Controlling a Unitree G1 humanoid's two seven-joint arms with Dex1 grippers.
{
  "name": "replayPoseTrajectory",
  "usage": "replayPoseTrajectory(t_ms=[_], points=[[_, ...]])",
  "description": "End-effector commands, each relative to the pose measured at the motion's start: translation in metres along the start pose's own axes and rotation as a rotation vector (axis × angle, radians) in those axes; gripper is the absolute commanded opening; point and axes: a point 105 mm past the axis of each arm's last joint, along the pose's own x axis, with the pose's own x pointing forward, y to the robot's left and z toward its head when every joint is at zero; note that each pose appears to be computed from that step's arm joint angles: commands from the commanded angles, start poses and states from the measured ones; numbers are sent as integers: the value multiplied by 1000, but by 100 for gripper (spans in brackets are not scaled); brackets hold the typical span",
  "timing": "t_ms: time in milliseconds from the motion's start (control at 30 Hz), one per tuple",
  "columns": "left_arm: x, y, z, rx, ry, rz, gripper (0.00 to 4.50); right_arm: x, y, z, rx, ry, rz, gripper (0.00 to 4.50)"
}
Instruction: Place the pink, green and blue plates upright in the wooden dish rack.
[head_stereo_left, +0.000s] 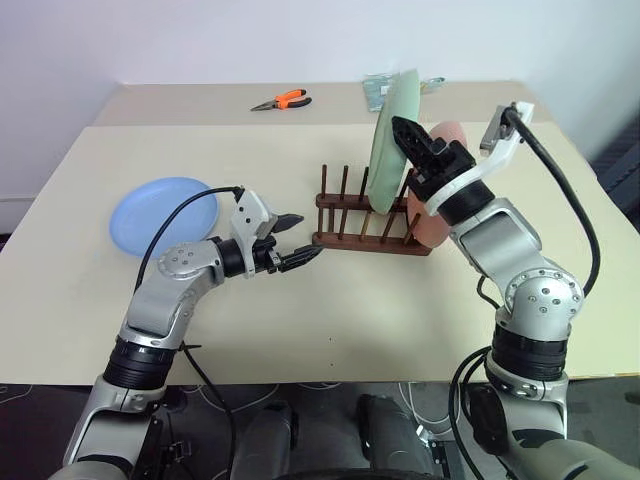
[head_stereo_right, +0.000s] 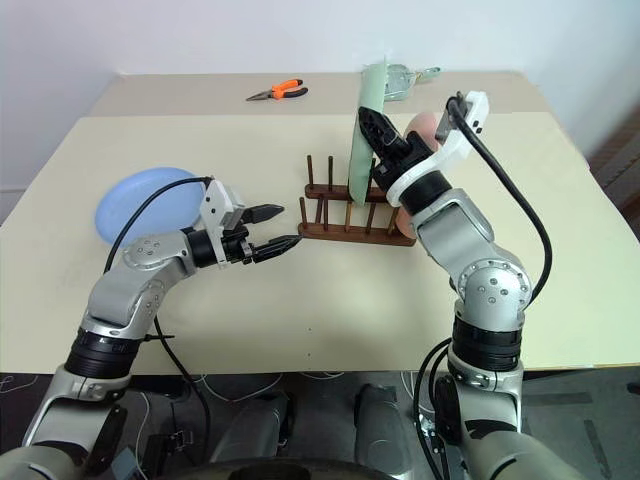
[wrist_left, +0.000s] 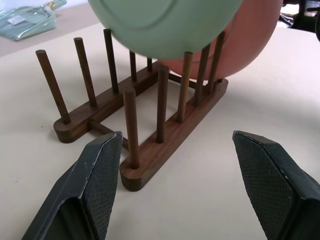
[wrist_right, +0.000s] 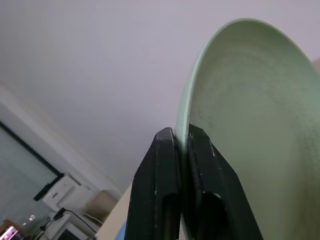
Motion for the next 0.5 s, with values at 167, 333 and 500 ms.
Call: replayPoseTrajectory(t_ms=[167,333,500], points=[[-8,6,8,-8,-17,35,442,6,12,18,-323,-29,31,338],[-32,58,13,24,-44,340,447,5,12,49,-649,-83,25,342],[-109,142,7,-29,-33,948,450,6,45,53,-968,-61,185,445]])
